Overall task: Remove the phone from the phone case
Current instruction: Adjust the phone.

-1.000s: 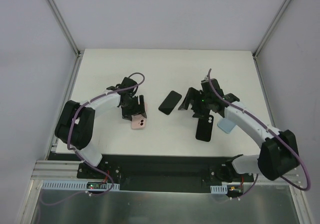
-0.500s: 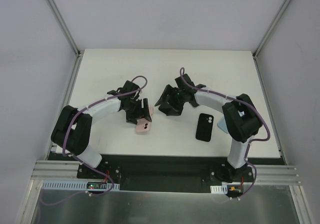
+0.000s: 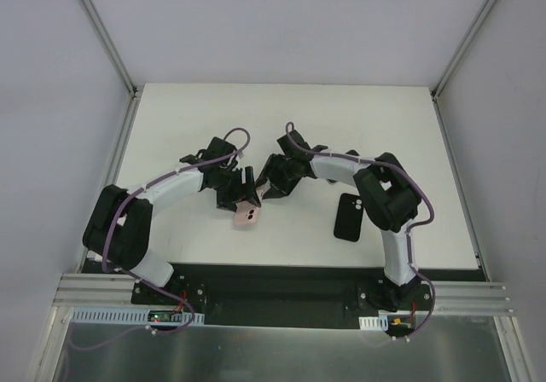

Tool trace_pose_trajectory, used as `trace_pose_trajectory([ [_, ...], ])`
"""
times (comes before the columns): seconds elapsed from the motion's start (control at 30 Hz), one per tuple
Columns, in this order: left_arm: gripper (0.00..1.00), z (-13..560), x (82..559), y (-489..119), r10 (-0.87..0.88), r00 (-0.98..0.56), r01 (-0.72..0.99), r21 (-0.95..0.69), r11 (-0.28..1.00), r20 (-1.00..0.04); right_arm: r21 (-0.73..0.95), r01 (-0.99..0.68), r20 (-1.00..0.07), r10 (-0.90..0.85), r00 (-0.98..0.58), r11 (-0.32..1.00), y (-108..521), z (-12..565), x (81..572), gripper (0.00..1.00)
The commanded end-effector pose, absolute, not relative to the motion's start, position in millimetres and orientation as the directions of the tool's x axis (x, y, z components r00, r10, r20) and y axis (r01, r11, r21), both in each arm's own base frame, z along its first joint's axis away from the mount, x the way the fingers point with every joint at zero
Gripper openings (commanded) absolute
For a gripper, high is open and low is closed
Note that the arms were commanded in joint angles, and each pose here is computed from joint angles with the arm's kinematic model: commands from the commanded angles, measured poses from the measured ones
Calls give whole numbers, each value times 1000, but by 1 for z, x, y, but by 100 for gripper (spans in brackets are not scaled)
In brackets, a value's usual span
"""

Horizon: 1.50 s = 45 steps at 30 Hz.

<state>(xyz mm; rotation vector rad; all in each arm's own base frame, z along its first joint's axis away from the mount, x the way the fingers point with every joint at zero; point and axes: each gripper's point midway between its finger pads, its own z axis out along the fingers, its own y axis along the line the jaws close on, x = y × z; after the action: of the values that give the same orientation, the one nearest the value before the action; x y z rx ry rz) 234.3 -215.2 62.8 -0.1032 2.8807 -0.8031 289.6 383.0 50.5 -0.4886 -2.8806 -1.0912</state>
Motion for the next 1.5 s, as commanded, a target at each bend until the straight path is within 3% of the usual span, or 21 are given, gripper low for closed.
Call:
trace_pose_trajectory([
  [0.0,45,93,239,-227,-112,-976,21,-596,802,-185,696,279,154,242,-958,662,409,71,284,36],
  [0.07,47,96,239,-227,-114,-975,25,-603,797,-191,706,267,150,231,-961,656,412,74,281,25],
  [0.1,47,96,239,-227,-113,-975,25,-604,797,-190,705,267,150,230,-962,657,411,74,281,9],
  [0.13,49,98,239,-227,-114,-974,28,-606,795,-195,711,262,143,230,-963,653,411,79,281,1],
  [0.23,62,107,240,-230,-111,-971,45,-620,783,-211,714,249,120,235,-964,654,405,86,281,1],
  [0.27,72,109,240,-230,-109,-970,54,-623,780,-219,710,247,117,235,-965,659,402,86,281,1],
  [0.37,87,125,239,-230,-102,-959,96,-639,764,-266,698,247,105,245,-964,672,387,90,285,1],
  [0.47,92,140,235,-228,-88,-944,147,-644,750,-317,653,207,44,236,-971,729,369,94,285,1],
  [0.63,93,149,227,-229,-15,-929,241,-634,735,-371,530,181,-37,235,-971,828,343,105,290,1],
  [0.97,91,131,213,-259,240,-850,420,-328,846,-469,462,205,-12,237,-971,863,335,108,283,1],
  [1.23,83,119,227,-256,396,-733,437,63,897,-553,432,218,11,236,-972,875,330,113,278,1],
  [1.47,72,118,226,-263,446,-693,453,139,881,-566,362,249,45,250,-967,898,319,119,267,2],
])
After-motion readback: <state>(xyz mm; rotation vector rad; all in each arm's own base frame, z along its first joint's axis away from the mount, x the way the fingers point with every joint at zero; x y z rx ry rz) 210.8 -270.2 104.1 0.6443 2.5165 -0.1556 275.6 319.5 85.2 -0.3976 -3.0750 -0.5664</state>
